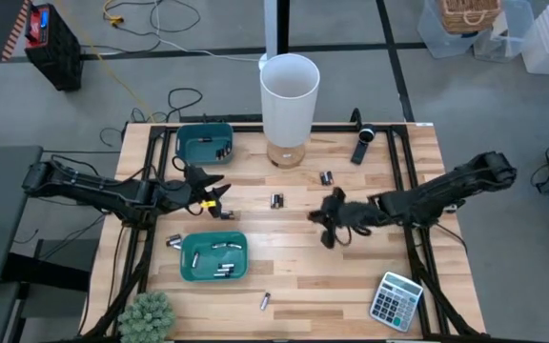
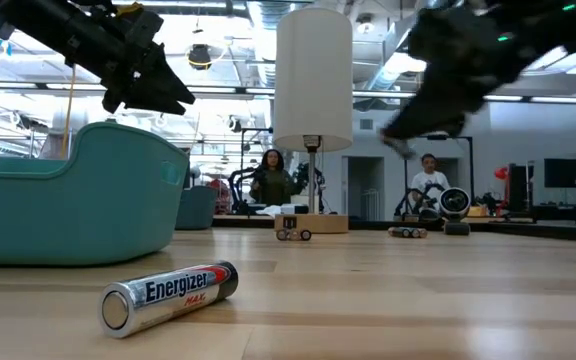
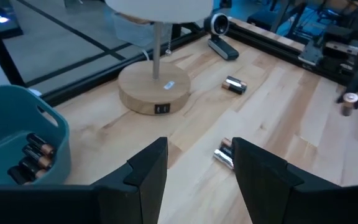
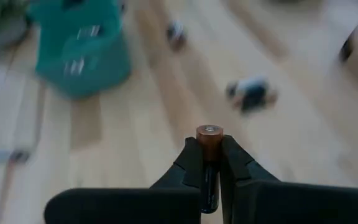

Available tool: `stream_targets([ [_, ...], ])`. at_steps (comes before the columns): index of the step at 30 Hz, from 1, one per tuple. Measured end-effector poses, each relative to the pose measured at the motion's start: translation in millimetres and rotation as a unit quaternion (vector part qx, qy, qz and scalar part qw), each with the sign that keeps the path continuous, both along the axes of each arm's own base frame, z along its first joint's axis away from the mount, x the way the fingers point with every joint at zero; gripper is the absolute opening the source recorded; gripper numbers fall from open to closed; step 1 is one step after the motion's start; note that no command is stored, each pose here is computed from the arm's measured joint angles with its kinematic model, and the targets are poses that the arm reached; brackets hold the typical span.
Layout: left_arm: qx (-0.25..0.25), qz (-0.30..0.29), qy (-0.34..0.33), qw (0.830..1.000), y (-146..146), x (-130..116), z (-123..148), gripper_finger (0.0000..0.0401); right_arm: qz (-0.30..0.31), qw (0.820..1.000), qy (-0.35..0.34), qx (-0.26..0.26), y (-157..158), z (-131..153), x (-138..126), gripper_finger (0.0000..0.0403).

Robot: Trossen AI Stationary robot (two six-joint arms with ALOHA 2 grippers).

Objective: Sort batteries
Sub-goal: Put the black battery into the blue bin

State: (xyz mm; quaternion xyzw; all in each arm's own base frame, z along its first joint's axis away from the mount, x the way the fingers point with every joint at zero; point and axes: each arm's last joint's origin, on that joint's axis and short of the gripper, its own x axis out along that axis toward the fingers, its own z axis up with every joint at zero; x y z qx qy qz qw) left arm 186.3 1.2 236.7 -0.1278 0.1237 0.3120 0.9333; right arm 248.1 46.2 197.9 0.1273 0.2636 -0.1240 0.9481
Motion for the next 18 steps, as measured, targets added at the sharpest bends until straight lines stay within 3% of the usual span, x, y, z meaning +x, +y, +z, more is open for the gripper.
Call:
stream_targets([
  [8,0.007,0.043,-0.030,0.999,10,1,5,0.0173,-0.054,0.992,-0.108,-0.044,-49,7,43,0.0020],
  [18,0.026,0.094,-0.035,0.995,12,-1,7,0.0173,0.020,0.985,-0.119,-0.124,-96,19,144,0.0020],
])
